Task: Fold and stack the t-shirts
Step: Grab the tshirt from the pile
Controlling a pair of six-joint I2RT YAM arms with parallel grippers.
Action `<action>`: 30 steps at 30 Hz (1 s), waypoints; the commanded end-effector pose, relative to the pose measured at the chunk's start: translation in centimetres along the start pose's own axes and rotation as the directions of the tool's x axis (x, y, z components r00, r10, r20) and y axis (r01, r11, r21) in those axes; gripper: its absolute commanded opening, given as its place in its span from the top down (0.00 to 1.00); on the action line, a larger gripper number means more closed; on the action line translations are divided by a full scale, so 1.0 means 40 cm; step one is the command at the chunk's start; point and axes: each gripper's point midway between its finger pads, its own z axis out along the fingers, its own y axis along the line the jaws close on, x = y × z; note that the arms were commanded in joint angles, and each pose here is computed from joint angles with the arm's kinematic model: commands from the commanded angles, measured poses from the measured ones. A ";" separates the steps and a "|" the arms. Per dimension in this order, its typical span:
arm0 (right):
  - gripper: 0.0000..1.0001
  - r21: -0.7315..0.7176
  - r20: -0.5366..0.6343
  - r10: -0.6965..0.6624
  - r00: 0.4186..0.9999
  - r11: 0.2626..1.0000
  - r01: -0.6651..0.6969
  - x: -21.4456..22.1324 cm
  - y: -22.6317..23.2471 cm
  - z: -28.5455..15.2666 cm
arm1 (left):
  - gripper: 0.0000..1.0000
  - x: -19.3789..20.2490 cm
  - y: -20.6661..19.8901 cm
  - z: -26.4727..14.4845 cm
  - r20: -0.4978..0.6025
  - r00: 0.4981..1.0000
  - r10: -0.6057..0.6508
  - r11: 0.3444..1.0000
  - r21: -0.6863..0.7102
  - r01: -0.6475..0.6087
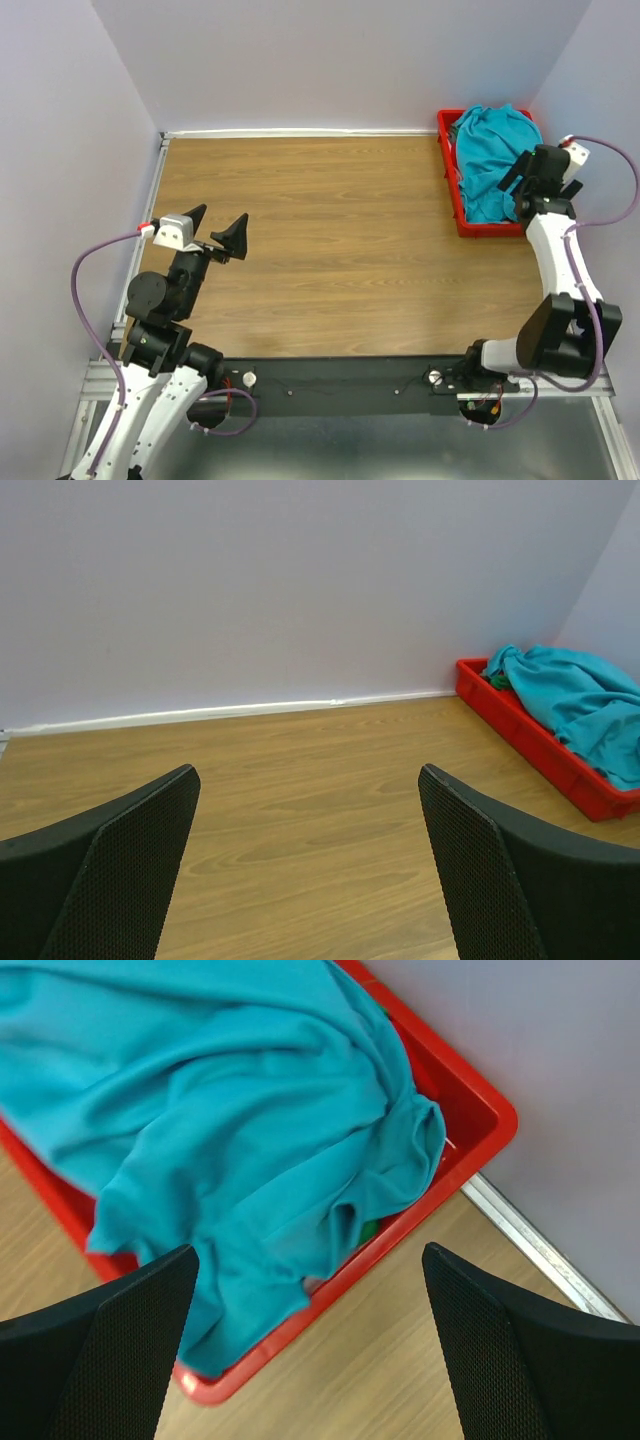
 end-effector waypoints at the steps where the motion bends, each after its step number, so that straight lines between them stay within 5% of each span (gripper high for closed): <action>1: 0.00 -0.084 -0.002 0.121 0.993 0.989 -0.121 -0.045 0.020 0.074 | 0.01 -0.019 0.002 -0.005 0.029 1.000 0.002 1.000 -0.011 -0.002; 13: 0.09 -0.105 -0.108 0.138 0.985 0.983 -0.149 0.043 0.018 0.241 | 0.01 -0.016 0.001 -0.002 0.026 1.000 0.009 1.000 -0.009 -0.009; 21: 0.43 -0.120 -0.127 0.151 0.980 0.979 -0.166 0.073 0.018 0.219 | 0.01 -0.004 0.002 0.006 0.009 1.000 0.012 1.000 -0.012 -0.012; 30: 1.00 -0.108 -0.155 0.149 0.977 0.980 -0.166 0.112 0.007 0.211 | 0.01 -0.003 0.000 0.005 0.008 1.000 0.012 1.000 -0.008 -0.012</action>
